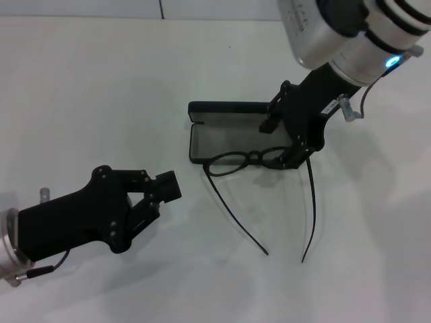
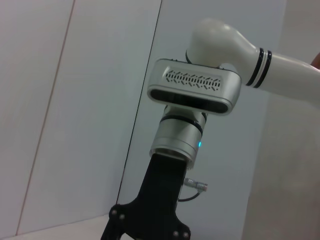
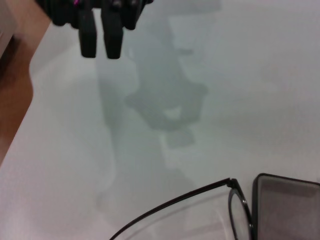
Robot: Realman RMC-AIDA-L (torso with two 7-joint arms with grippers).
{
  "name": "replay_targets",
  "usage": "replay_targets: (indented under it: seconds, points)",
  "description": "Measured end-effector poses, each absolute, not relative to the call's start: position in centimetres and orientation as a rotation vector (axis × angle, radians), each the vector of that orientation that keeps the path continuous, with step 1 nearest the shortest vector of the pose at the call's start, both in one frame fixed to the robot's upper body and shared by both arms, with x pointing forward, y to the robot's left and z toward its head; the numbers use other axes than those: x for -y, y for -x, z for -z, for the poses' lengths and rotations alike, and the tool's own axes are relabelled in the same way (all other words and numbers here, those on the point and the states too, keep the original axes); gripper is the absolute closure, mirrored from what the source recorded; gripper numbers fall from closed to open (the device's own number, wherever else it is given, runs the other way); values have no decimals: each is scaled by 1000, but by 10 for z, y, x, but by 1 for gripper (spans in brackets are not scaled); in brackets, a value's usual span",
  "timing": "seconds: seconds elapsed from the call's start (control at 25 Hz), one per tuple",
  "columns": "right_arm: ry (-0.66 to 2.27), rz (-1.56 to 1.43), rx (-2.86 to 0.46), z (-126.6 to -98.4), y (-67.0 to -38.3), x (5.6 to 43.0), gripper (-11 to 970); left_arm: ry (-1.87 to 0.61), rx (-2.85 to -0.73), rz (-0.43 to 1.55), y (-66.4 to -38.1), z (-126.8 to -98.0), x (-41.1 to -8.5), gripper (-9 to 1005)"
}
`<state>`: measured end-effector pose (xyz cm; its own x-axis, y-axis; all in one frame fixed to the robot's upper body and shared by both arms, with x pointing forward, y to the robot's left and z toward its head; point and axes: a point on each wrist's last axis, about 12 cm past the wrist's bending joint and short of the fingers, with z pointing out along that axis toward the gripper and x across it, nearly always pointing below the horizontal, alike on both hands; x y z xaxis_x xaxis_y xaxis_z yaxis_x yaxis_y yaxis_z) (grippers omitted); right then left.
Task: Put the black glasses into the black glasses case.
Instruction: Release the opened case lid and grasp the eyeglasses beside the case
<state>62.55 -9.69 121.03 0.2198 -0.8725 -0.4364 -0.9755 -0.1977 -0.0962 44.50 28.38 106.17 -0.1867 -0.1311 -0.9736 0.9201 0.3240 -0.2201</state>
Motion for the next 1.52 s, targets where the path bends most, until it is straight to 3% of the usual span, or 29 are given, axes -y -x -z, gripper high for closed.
replay_targets:
  seconds: [0.4,1.52]
  points:
    - [2308,-277,-1728,-1205,-626,74,314,-771,-1403,1163,-444,-1061,-275,898]
    - [2253,-216,-1695,-1169,-633,63,349,-761,-1424,1149,-441,-1051,-270,897]
